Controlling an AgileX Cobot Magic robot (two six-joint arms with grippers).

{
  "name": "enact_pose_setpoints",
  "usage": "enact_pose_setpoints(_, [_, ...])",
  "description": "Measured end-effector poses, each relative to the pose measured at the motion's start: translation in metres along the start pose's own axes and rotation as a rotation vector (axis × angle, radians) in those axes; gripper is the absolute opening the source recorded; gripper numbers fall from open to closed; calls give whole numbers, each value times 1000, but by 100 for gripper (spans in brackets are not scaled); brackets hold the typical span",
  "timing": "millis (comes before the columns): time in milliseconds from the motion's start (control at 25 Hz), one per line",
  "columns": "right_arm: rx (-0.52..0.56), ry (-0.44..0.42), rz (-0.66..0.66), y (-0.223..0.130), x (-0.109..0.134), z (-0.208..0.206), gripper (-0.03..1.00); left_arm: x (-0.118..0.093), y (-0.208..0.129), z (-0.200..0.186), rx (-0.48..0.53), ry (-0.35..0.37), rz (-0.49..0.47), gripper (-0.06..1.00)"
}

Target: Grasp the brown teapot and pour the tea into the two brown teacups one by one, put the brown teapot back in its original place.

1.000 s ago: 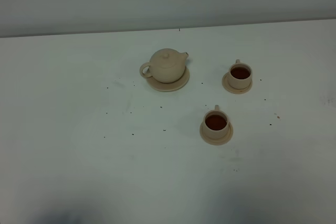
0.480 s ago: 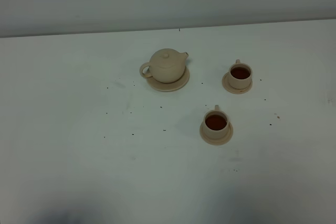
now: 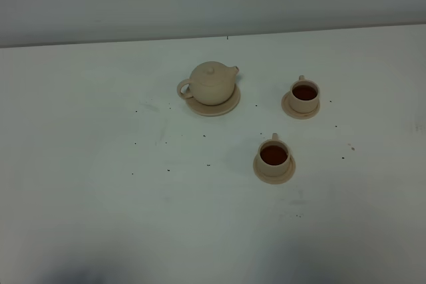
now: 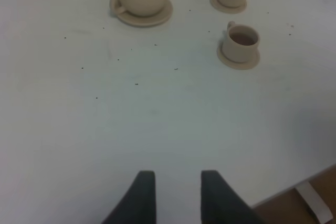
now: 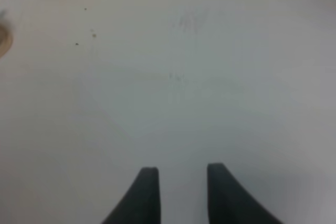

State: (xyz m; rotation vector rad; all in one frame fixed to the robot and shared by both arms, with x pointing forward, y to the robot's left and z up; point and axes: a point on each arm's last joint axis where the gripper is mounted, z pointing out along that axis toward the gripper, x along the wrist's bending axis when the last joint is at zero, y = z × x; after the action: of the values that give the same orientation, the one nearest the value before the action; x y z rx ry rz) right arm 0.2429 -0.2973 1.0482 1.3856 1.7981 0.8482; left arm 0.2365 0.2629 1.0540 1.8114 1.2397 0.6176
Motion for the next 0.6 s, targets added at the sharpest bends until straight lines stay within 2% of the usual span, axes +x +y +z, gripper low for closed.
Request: enact_pose_setpoints(600, [0, 0, 0, 0, 0, 0, 24, 0, 0, 0, 0, 0, 0, 23])
